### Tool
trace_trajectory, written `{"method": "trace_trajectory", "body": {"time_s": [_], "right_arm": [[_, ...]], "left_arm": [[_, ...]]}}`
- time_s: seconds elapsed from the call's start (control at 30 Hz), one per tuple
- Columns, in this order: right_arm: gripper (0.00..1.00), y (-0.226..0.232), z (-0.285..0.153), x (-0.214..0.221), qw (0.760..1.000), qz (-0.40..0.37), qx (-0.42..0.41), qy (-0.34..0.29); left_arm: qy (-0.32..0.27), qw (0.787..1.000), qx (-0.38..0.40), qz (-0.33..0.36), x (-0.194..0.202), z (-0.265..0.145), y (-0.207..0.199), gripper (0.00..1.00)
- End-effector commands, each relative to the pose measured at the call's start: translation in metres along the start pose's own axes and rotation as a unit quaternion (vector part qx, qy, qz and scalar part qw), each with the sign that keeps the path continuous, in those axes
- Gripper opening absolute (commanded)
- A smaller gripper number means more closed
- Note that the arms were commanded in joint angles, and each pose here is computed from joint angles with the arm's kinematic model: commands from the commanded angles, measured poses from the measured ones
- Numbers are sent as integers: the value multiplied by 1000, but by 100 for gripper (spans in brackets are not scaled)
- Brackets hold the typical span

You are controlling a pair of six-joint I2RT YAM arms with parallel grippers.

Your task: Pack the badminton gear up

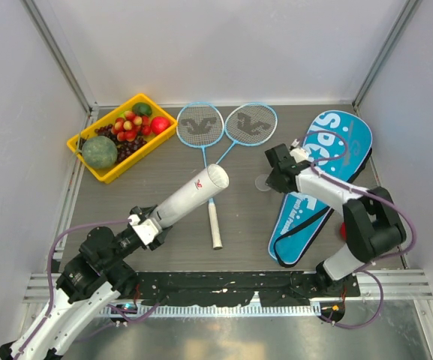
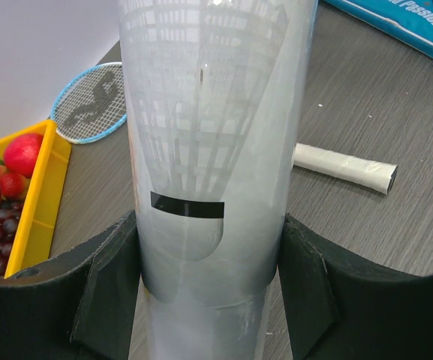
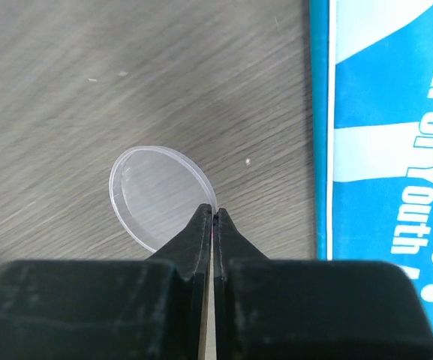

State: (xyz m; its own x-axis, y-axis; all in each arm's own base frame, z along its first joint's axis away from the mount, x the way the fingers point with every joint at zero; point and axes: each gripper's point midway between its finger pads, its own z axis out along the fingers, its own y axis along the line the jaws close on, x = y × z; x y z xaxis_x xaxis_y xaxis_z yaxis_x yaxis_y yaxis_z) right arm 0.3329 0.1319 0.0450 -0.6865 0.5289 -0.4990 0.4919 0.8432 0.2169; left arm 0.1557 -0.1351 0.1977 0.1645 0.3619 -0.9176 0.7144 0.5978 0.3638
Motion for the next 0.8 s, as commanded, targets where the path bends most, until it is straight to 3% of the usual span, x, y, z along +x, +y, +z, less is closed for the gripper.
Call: {"method": "trace_trajectory", "body": {"time_s": [0.0, 0.13, 0.27, 0.37, 0.4, 0.53, 0.77], "right_arm": [[5, 12, -43, -39, 996, 9, -58, -71], [5, 38, -104, -67, 977, -9, -177, -121], [6, 72, -168, -74, 931, -68, -326, -150], [5, 90, -219, -58, 878, -139, -437, -140], [5, 94, -244, -53, 850, -158, -483, -141], [5, 93, -305, -36, 774, -208, -580, -144], [5, 84, -375, -12, 690, -238, -675, -107]], "left_arm": [[-39, 999, -12, 5, -21, 3, 7, 11], [-29, 1000, 6, 9, -17, 6, 2, 11], [-23, 999, 16, 21, -15, 7, -1, 11], [-26, 999, 16, 30, -17, 7, 0, 10], [-29, 999, 23, 35, -17, 8, -2, 10], [-34, 997, 44, 53, -20, 9, -7, 10], [-11, 994, 66, 91, -17, 10, -8, 8]]}}
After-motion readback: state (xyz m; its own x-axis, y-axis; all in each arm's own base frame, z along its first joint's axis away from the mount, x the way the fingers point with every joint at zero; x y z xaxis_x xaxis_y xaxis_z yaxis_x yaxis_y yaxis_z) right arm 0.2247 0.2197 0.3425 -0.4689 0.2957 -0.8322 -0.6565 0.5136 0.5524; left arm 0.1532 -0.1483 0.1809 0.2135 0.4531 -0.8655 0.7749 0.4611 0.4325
